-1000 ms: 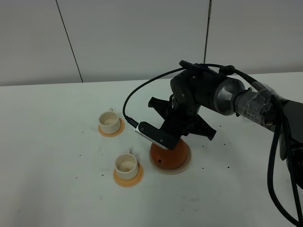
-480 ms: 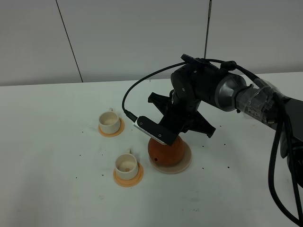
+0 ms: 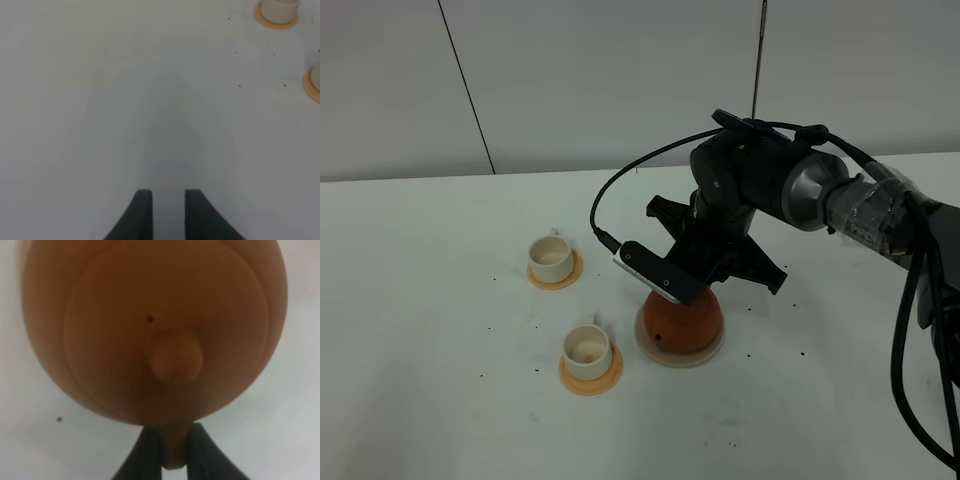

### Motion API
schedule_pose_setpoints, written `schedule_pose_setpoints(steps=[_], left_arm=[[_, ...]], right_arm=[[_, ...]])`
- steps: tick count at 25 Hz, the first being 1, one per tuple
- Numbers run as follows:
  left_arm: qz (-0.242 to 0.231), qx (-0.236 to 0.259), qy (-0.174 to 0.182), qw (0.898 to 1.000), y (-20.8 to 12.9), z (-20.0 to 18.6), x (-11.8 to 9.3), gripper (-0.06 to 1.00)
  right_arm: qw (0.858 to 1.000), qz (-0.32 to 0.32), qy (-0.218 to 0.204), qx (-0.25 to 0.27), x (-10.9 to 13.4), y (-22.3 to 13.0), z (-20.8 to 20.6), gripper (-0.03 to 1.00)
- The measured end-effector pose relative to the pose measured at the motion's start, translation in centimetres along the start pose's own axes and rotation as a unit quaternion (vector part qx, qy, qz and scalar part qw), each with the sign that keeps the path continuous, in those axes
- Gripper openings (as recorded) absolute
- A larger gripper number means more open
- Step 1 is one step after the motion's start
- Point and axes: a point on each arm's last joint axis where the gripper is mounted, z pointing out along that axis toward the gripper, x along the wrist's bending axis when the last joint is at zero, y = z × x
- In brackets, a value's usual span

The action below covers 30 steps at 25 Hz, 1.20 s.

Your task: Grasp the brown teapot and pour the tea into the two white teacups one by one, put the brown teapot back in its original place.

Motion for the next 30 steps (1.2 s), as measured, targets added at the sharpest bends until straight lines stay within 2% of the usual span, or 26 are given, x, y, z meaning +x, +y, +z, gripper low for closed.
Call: schedule_pose_setpoints(steps=[10,20,25,30], left_arm=[[0.000,0.000,0.000,1.000,0.0,0.0,0.0,0.23],[0.000,0.000,0.000,1.000,0.0,0.0,0.0,0.23],[0.000,0.000,0.000,1.000,0.0,0.0,0.0,0.23],[0.000,0.000,0.000,1.000,0.0,0.0,0.0,0.23]], right_arm=[[0.997,0.057,-0.010,-0.043,-0.9,-0.8,-2.3,0.10],[0.987,0.146,0.019,-0.058,-0.5,-0.7,-2.7,0.10],[0.979,0.199,0.021,-0.045,-0.8,-1.1,-3.5,0.10],[0.963,0.268,0.031,-0.032,-0.8,-1.4,-4.0,0.10]])
